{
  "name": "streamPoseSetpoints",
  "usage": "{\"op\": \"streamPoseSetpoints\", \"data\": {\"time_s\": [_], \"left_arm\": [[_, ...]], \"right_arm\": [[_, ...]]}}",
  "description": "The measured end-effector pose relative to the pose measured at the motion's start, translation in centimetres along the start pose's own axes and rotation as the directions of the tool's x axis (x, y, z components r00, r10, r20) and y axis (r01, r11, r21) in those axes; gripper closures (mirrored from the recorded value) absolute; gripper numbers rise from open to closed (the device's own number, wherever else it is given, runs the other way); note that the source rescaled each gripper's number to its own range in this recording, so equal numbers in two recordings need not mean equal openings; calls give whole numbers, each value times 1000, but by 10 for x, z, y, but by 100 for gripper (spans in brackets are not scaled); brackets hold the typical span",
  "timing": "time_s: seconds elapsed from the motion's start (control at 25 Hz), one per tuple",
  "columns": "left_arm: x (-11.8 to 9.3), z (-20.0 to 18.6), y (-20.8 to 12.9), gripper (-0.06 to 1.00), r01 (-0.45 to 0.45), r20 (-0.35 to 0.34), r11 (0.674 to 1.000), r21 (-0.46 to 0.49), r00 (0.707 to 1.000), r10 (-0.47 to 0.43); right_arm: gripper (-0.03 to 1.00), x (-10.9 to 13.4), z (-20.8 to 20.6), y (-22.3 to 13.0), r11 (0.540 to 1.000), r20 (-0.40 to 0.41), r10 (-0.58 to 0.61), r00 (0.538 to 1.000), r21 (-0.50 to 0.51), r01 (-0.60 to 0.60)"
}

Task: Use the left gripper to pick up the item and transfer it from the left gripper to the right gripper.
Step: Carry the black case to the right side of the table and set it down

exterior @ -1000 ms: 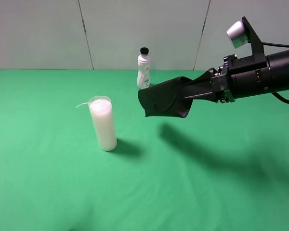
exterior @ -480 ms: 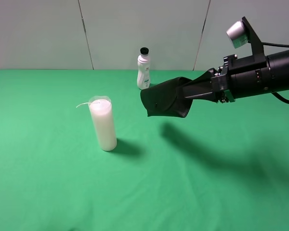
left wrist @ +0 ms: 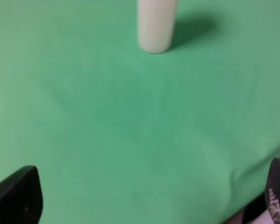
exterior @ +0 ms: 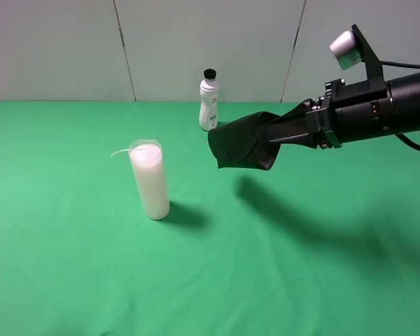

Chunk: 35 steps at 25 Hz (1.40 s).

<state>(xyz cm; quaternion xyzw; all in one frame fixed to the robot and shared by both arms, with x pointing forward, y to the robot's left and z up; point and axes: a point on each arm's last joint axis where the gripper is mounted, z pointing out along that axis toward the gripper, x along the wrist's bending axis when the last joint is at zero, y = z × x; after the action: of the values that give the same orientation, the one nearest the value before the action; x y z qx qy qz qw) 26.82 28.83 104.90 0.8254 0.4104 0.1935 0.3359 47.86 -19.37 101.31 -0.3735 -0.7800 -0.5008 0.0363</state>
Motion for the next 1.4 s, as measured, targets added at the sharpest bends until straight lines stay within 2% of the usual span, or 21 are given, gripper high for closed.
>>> {"op": "streamPoseSetpoints", "data": {"time_s": [0.32, 0.6, 0.92, 1.04, 1.16, 1.32, 1.4], "left_arm": [[0, -3, -18, 6, 15, 12, 1000, 2, 1000, -15], [-1, -5, -21, 8, 24, 31, 1000, -18, 999, -24], [-1, -5, -21, 8, 35, 21, 999, -17, 999, -35], [0, -6, -21, 8, 86, -32, 996, -17, 996, -86], [1, -7, -22, 8, 174, -124, 984, -24, 977, -175], [2, -10, -25, 8, 289, -247, 955, -64, 923, -296], [0, -15, -30, 8, 330, -300, 936, -125, 886, -352]], "right_arm": [[93, 0, 0, 0, 1000, 5, 3, 1000, -4, -3], [93, -1, 0, 2, 1000, 7, 20, 1000, -25, -20], [93, -3, 0, 2, 999, 27, 24, 999, -30, -23], [93, -3, 0, 2, 999, 33, 25, 999, -30, -24], [93, -5, 0, 3, 999, 58, 29, 998, -34, -27], [94, -9, 0, 3, 999, 93, 36, 995, -39, -33], [94, -10, -1, 3, 998, 113, 41, 993, -42, -36]]}}
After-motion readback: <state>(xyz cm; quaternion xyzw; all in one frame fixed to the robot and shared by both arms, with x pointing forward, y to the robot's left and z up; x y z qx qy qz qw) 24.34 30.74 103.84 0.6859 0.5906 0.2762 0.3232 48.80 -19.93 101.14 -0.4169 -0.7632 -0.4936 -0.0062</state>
